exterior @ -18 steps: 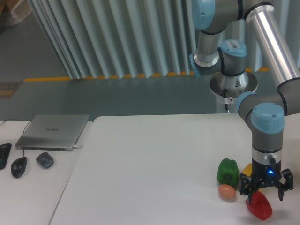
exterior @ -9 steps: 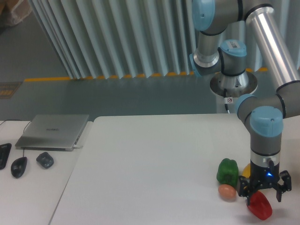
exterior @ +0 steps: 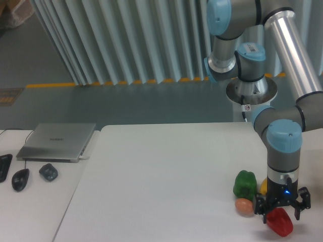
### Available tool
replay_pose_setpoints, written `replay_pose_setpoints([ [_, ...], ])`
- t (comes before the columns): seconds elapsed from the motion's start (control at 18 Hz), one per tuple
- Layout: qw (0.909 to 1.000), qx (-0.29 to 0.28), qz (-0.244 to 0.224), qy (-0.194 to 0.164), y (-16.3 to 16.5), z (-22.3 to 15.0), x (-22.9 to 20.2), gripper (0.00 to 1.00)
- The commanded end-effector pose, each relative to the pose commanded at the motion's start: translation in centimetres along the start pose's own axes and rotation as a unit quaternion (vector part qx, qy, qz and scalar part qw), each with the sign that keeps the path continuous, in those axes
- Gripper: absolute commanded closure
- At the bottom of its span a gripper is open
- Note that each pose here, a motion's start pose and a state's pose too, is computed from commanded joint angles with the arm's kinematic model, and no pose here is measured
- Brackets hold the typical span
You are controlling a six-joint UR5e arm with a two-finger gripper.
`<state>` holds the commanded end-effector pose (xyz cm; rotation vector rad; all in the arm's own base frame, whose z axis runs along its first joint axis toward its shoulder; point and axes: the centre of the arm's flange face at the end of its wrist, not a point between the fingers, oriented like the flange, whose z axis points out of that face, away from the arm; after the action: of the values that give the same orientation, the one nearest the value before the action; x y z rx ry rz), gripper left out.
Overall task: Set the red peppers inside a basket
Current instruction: 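Close the gripper on the red bell pepper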
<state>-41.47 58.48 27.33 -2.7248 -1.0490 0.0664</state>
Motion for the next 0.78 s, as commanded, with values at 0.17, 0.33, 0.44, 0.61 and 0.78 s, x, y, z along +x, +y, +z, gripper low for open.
replay_pose_setpoints([
  [0.17,1.0,-0.001,0.002,-0.001,-0.04,0.16,-0.04,0.05],
  [0.33,1.0,-0.002,0.002,-0.001,-0.03,0.26,-0.05,0.24],
  [0.44,1.0,0.0,0.002,-0.005,-0.04,0.05,-0.1,0.31],
  [0.61,0.9999,0.001,0.003,-0.011,-0.08,-0.13,-0.12,0.4],
  [0.78,0.9999,0.005,0.005,-0.01,-0.25,-0.68,0.24,0.45],
])
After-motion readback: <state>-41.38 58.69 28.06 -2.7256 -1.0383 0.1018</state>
